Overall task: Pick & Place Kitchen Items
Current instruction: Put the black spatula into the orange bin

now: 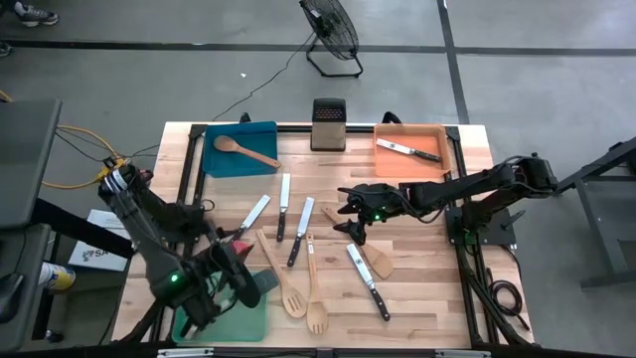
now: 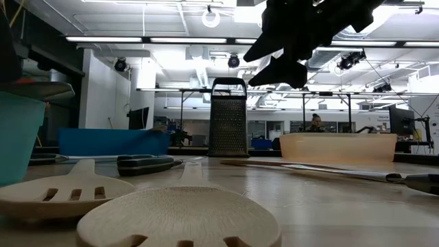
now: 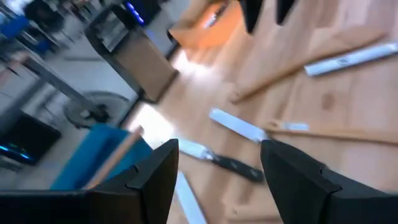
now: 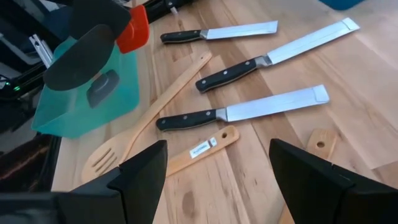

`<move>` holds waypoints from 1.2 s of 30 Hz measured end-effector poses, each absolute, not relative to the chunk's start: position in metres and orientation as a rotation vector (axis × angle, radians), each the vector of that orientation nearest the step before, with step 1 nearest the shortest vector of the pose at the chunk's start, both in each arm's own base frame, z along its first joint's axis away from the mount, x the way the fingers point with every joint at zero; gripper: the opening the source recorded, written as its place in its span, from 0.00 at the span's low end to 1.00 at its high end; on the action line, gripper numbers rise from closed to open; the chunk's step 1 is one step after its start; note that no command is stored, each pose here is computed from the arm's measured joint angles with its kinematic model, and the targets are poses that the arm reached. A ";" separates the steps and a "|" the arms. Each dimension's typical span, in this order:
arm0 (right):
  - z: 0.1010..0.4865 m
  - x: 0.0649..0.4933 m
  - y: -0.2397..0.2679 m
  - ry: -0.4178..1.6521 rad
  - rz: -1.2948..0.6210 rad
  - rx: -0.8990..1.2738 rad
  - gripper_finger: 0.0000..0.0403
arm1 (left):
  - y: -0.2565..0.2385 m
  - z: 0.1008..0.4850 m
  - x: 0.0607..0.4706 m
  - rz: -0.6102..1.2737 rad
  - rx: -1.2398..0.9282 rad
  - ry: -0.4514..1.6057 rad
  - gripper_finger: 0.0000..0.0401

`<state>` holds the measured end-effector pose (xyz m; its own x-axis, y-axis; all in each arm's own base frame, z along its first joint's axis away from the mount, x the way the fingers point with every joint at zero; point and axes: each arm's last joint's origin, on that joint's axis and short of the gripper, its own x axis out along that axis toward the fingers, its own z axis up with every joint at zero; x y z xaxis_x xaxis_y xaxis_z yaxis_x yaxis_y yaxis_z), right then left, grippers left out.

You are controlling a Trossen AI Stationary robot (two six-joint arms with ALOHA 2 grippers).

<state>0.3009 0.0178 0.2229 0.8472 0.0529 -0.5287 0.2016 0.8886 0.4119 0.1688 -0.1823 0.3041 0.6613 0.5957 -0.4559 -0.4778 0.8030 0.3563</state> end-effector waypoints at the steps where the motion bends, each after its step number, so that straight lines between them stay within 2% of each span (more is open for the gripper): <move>1: 0.223 0.301 0.018 0.560 -0.082 0.476 0.68 | -0.179 0.305 0.171 0.621 0.224 0.592 0.55; 15: 0.223 0.301 0.017 0.555 -0.108 0.465 0.68 | -0.143 0.323 0.216 0.571 0.285 0.678 0.55; 22: 0.222 0.300 0.017 0.567 -0.110 0.463 0.68 | -0.106 0.322 0.232 0.658 0.215 0.790 0.55; 31: 0.219 0.298 0.017 0.602 -0.120 0.462 0.68 | -0.075 0.332 0.199 0.859 0.020 0.899 0.55; 36: 0.219 0.298 0.017 0.596 -0.133 0.474 0.68 | -0.080 0.326 0.181 0.821 -0.106 0.907 0.55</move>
<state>0.2984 0.0166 0.2190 0.8227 0.0138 -0.5683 0.2549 0.8846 0.3905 0.1808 -0.0805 0.3261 0.3410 0.5873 -0.7340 -0.6717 0.6985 0.2469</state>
